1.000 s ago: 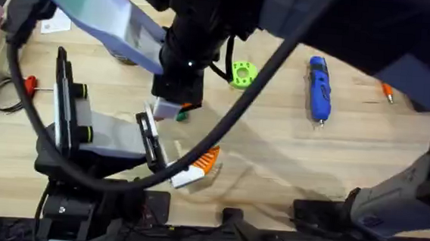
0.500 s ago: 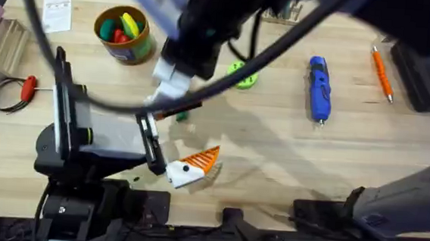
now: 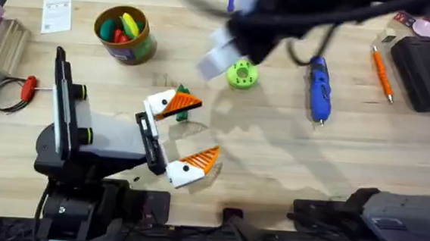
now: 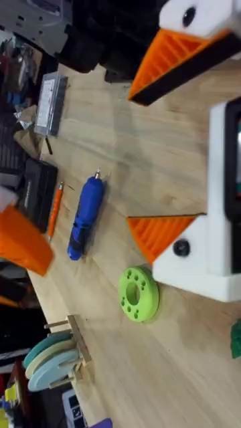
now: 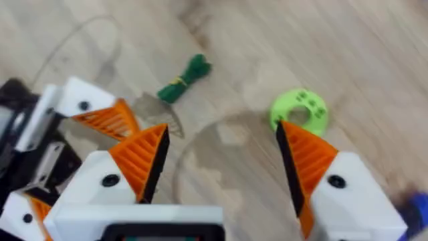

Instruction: Pick up the gripper from the table and insert it into the empty holder that is missing its gripper. Then pick up a screw, insert it into the mounting hole, and use the screwdriver to tighten it. Finally, clean up the table by picking up the vegetable and placing it into the bucket.

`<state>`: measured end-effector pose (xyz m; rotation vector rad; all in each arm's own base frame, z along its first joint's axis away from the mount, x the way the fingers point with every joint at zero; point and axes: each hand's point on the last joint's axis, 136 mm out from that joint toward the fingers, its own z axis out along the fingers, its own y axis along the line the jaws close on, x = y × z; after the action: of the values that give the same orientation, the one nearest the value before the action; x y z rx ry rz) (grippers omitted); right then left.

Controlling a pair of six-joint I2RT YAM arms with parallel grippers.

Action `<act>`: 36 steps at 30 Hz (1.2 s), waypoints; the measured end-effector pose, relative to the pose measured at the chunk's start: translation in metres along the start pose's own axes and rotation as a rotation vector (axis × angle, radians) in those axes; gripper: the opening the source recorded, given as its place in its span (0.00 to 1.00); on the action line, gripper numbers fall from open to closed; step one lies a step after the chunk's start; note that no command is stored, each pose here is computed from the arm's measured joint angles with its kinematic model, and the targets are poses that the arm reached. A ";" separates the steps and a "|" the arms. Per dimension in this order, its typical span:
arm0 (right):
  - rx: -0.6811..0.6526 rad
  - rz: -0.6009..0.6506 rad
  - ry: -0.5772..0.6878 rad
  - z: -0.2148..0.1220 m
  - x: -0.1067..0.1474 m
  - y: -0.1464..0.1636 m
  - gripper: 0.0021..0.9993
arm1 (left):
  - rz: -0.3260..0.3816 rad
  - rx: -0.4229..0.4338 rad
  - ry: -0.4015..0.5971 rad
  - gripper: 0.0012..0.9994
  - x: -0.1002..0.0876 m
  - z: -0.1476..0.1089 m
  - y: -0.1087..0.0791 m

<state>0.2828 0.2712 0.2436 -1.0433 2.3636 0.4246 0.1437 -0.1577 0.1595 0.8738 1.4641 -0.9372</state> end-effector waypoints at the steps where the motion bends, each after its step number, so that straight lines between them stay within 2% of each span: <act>1: 0.019 0.043 -0.005 -0.006 0.005 -0.011 0.97 | 0.000 0.000 0.000 0.99 0.000 0.000 0.000; 7: 0.170 0.253 -0.023 -0.042 0.038 -0.072 0.97 | 0.000 0.000 0.000 0.99 0.000 0.000 0.000; 12: 0.247 0.362 0.055 -0.052 0.069 -0.099 0.96 | 0.000 0.000 0.000 0.99 0.000 0.000 0.000; 17: 0.297 0.472 0.070 -0.057 0.085 -0.122 0.97 | 0.000 0.000 0.000 0.99 0.000 0.000 0.000; 27: 0.339 0.605 0.111 -0.055 0.122 -0.137 0.97 | 0.000 0.000 0.000 0.99 0.000 0.000 0.000; 35: 0.376 0.650 0.125 -0.053 0.136 -0.143 0.97 | -0.001 0.000 0.000 0.98 0.000 0.000 0.000; 36: 0.389 0.661 0.128 -0.053 0.138 -0.145 0.96 | 0.000 -0.002 0.000 0.84 0.000 0.000 0.000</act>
<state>0.2954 0.0693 0.1972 -0.1008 2.7194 0.1088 0.1441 -0.1576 0.1596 0.8722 1.4645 -0.9352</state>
